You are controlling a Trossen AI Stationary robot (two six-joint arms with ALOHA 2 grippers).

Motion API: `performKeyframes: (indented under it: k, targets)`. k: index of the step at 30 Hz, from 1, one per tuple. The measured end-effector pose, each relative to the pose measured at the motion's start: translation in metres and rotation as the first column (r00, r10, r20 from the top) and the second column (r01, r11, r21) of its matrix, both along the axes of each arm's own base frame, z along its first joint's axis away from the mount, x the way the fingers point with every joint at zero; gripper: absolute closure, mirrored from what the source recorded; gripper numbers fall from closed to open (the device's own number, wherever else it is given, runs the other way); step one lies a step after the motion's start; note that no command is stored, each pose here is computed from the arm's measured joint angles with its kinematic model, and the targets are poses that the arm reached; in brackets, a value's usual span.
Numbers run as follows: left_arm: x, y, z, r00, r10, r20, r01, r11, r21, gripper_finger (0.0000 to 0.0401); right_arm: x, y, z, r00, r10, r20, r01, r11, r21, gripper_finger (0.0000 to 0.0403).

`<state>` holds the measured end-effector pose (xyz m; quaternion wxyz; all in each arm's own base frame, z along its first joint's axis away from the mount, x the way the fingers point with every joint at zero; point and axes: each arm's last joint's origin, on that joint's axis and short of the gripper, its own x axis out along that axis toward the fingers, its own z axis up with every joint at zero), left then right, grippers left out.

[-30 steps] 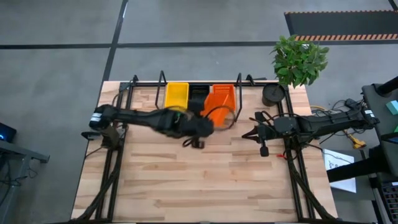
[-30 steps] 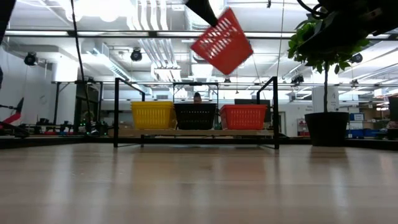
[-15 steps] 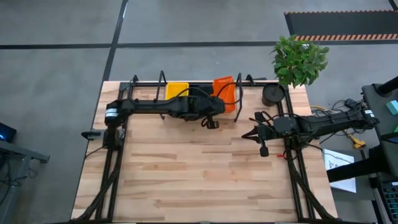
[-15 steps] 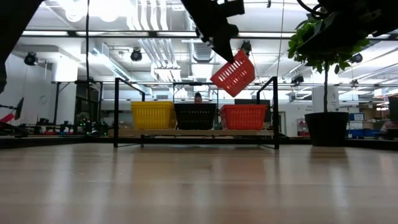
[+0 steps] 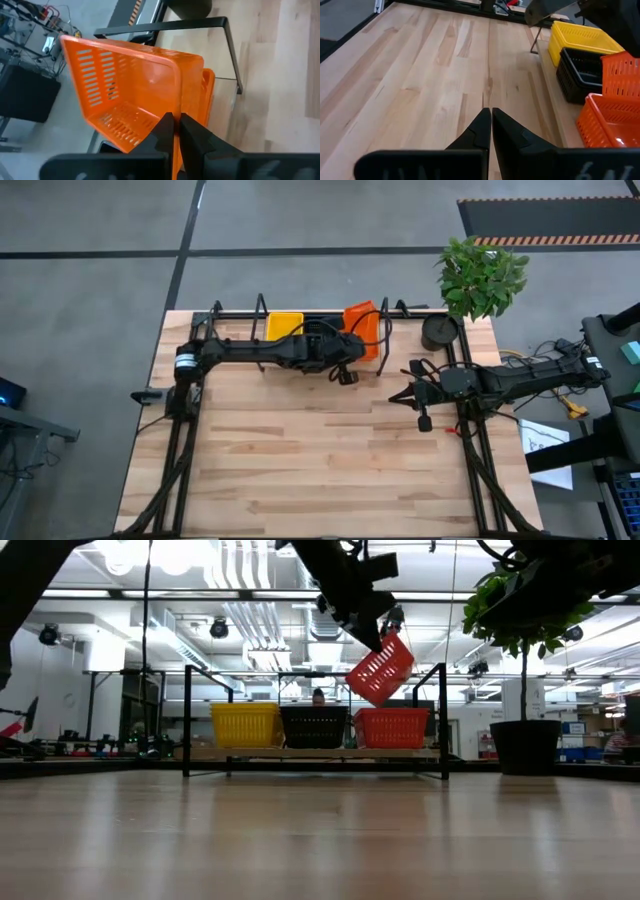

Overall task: Stack baskets on shelf by color
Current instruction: Stack the orange bin on top of the other stacked orange bins on the shelf

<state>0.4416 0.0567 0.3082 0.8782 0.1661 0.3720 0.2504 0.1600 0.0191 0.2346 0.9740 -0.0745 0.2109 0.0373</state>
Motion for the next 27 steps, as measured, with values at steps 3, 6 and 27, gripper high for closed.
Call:
performKeyframes:
  k: [3, 6, 27]
  targets:
    - [0.0023, 0.0012, -0.0036, 1.000, 0.012, 0.007, -0.012, 1.000, -0.008, 0.0401, 0.0000, 0.0000, 0.0000, 1.000, -0.001, 0.000, 0.001, 1.000, 0.002, 0.0394]
    - [0.0037, 0.0013, -0.0068, 1.000, 0.011, 0.000, -0.011, 1.000, -0.010, 0.0401, 0.0000, 0.0000, 0.0000, 1.000, -0.001, 0.000, 0.001, 1.000, 0.002, 0.0394]
    - [0.0040, 0.0040, -0.0063, 0.999, 0.032, 0.025, -0.031, 0.999, -0.024, 0.0337, 0.0000, 0.0000, 0.0000, 1.000, -0.004, -0.001, 0.004, 1.000, 0.009, 0.0394]
